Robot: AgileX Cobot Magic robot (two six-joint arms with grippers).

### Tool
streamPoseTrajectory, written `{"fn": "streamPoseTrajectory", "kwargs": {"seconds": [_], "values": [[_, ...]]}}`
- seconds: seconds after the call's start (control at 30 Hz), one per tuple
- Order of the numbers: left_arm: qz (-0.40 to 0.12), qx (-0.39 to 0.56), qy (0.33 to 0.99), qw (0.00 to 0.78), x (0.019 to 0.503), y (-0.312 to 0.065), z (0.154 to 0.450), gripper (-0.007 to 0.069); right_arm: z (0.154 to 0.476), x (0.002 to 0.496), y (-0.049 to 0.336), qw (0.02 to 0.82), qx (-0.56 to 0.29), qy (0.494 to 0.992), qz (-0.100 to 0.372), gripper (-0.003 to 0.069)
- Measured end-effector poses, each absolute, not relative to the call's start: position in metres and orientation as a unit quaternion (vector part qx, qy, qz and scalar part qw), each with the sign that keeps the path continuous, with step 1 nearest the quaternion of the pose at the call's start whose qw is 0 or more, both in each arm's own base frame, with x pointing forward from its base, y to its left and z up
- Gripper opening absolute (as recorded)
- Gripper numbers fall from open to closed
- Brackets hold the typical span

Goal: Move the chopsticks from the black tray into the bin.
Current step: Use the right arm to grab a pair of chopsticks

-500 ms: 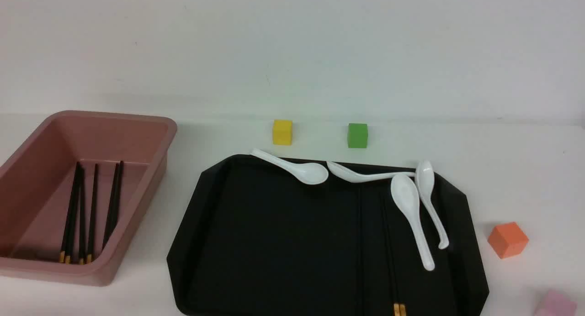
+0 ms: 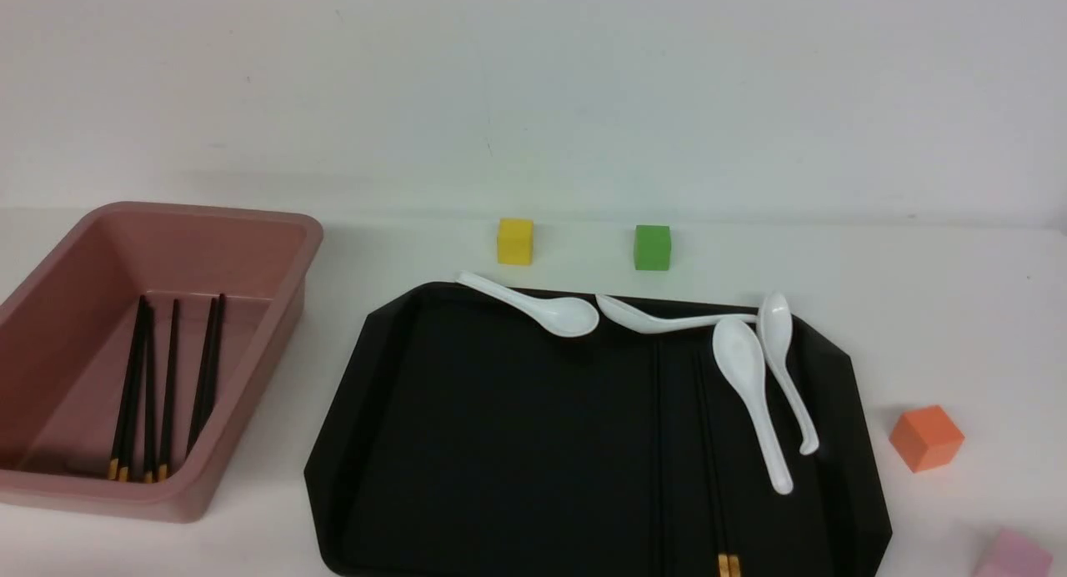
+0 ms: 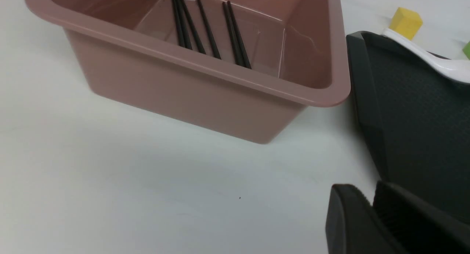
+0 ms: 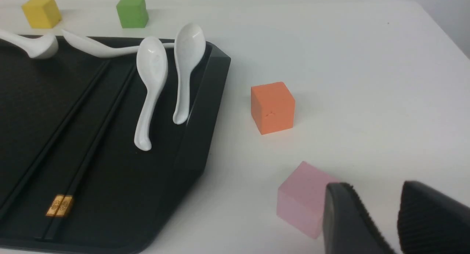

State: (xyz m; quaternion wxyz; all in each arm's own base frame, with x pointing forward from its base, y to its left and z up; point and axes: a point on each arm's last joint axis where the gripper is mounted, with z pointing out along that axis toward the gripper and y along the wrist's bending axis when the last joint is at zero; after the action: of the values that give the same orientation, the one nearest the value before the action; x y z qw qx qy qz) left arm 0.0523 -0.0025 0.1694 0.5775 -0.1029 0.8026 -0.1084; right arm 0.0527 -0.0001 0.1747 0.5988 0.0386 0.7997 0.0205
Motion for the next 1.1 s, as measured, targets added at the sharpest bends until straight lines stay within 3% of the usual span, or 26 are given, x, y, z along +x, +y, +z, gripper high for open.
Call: {"fn": "streamPoseTrajectory", "kwargs": {"seconds": [1.0,1.07,1.1], "values": [[-0.108,-0.103,0.803,0.578,0.0523,-0.0025,0.1694,0.0135,0.1747,0.0527,-0.0001,0.599,0.039,0.800,0.021,0.0240],[-0.108,-0.103,0.803,0.578,0.0523,-0.0025,0.1694,0.0139,0.1748,0.0527,0.0007,0.598,0.051,0.799,0.036,0.0240],[-0.108,-0.103,0.803,0.578,0.0523,-0.0025,0.1694,0.0141,0.1749,0.0528,0.0022,0.596,0.082,0.796,0.069,0.0240]]}}
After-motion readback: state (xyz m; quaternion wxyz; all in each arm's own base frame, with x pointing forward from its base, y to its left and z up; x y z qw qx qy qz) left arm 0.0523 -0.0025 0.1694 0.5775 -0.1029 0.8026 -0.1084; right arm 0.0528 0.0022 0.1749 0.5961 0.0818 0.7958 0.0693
